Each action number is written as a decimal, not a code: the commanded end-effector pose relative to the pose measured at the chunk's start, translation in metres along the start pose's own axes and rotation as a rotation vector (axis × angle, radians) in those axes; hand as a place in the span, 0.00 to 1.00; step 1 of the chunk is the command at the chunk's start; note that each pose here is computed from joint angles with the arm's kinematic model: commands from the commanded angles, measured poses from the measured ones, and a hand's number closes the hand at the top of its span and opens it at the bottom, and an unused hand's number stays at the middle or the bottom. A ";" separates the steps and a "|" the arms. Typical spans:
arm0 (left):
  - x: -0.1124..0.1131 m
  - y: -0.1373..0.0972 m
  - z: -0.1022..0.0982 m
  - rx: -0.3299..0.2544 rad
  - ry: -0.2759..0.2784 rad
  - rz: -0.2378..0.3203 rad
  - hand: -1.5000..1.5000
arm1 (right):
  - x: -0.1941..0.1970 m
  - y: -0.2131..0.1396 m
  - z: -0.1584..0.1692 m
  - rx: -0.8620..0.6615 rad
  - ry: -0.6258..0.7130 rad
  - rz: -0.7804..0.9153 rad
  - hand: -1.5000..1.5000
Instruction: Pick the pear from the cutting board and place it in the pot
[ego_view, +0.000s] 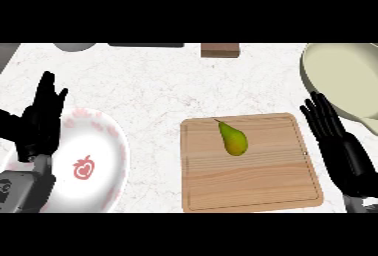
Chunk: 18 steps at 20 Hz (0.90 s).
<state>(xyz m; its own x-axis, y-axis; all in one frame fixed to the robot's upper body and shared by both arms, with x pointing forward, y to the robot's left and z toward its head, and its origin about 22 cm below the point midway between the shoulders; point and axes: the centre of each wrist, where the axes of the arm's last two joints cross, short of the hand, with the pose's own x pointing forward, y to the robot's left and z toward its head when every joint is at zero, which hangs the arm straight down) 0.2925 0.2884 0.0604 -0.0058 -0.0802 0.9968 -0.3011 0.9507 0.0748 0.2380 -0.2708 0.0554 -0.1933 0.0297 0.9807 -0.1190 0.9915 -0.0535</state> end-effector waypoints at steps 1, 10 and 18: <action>0.011 0.001 0.000 -0.027 0.003 0.003 0.50 | -0.023 0.005 -0.023 0.089 0.030 -0.027 1.00; 0.031 -0.048 0.003 -0.262 -0.090 0.017 0.50 | -0.045 -0.012 -0.090 0.367 0.065 0.110 0.00; 0.031 -0.047 -0.002 -0.221 -0.062 0.017 0.50 | -0.042 -0.036 -0.139 0.543 -0.124 0.002 0.00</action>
<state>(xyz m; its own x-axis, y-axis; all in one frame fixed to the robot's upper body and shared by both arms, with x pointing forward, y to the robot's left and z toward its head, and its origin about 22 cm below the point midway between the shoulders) 0.3082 0.2472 0.0890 -0.0841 -0.0765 0.9935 -0.0828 0.9941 0.0696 0.3644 -0.2824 0.0363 -0.2764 0.0077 0.9610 -0.5356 0.8291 -0.1607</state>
